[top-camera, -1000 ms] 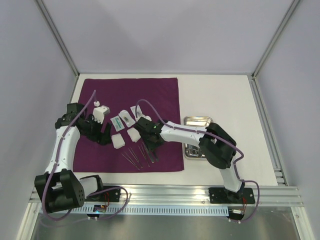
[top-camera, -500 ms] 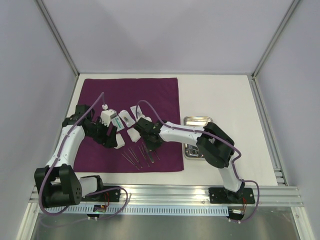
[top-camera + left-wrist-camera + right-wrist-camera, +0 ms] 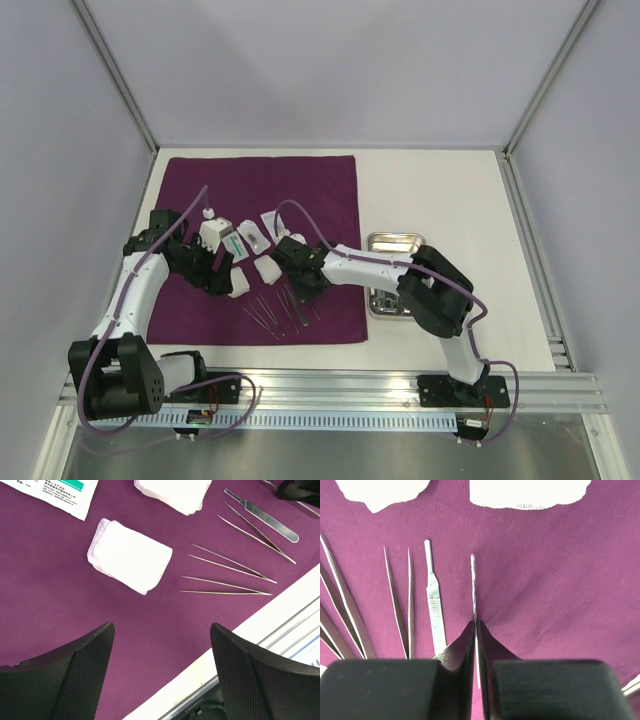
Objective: Prepare the surgical pack
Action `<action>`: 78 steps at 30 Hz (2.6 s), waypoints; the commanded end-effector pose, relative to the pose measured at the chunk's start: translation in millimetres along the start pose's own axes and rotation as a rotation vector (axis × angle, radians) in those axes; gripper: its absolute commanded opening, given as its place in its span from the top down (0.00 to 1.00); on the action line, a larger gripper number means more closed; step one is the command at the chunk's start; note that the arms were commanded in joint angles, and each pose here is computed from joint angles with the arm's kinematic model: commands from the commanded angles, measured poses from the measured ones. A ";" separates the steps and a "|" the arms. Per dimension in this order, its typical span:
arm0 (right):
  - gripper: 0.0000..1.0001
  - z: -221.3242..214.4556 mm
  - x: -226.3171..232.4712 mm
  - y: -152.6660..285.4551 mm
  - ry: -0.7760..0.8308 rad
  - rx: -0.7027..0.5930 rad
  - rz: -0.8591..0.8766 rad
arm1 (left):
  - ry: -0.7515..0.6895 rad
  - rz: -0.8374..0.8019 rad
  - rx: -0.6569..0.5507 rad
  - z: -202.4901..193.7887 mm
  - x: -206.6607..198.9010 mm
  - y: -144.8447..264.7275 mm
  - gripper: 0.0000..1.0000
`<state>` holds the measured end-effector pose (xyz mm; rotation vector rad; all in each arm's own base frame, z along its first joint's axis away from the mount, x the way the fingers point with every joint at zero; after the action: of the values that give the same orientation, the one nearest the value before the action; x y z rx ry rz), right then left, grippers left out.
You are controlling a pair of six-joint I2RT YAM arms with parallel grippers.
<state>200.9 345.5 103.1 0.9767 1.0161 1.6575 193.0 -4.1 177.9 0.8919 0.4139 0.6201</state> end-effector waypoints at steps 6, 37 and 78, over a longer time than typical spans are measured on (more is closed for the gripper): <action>0.97 -2.3 -0.8 5.0 -0.001 -0.002 0.020 | -0.029 0.027 -0.018 6.2 1.3 7.0 0.14; 0.99 7.9 -163.3 96.2 -0.405 -0.216 0.244 | -0.035 0.050 -0.006 9.1 4.1 11.7 0.13; 0.70 24.8 -18.9 65.9 -0.066 -0.214 0.069 | 0.013 0.126 0.030 7.8 5.8 18.0 0.12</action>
<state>212.8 288.3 181.4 0.9675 0.6603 1.7172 191.9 2.4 185.0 0.9513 0.4051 0.6876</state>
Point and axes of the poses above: each gripper's point midway between its finger pads, its own y axis back along the fingers, its own x axis along the line the jaws close on, z = x × y, the point moved 9 cm from there along y, back along the fingers, and after that the axes turned 15 degrees about -y, right-handed, at the moved point
